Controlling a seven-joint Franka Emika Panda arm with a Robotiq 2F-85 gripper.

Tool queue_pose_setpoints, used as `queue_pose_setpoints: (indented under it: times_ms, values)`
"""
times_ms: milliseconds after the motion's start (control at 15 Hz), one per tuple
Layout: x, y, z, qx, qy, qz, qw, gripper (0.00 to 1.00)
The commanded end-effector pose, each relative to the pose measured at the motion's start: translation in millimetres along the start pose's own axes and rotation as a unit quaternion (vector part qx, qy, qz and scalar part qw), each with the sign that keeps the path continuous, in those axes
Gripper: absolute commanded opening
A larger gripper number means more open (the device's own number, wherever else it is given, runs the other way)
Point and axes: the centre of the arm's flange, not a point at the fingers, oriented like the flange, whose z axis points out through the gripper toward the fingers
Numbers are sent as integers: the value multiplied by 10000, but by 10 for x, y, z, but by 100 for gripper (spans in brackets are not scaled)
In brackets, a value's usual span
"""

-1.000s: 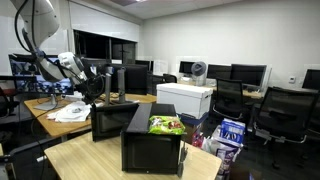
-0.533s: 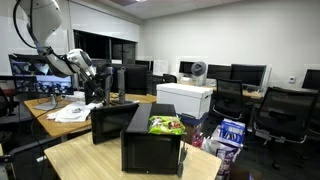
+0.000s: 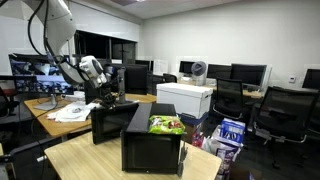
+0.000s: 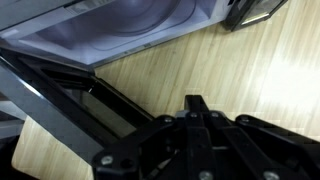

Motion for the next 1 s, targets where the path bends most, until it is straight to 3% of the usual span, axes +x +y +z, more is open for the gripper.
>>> queue_pose_setpoints:
  times_ms: [0,467,733,933]
  values:
    - [269,175,178,200,244,704,9970,0]
    - [716,435,-89,658,1459,1647,9733,0]
    - [918,558,-274,547,1766,1961,9630,0]
    - [1124,578,-347,529,1905,1872,9622,0]
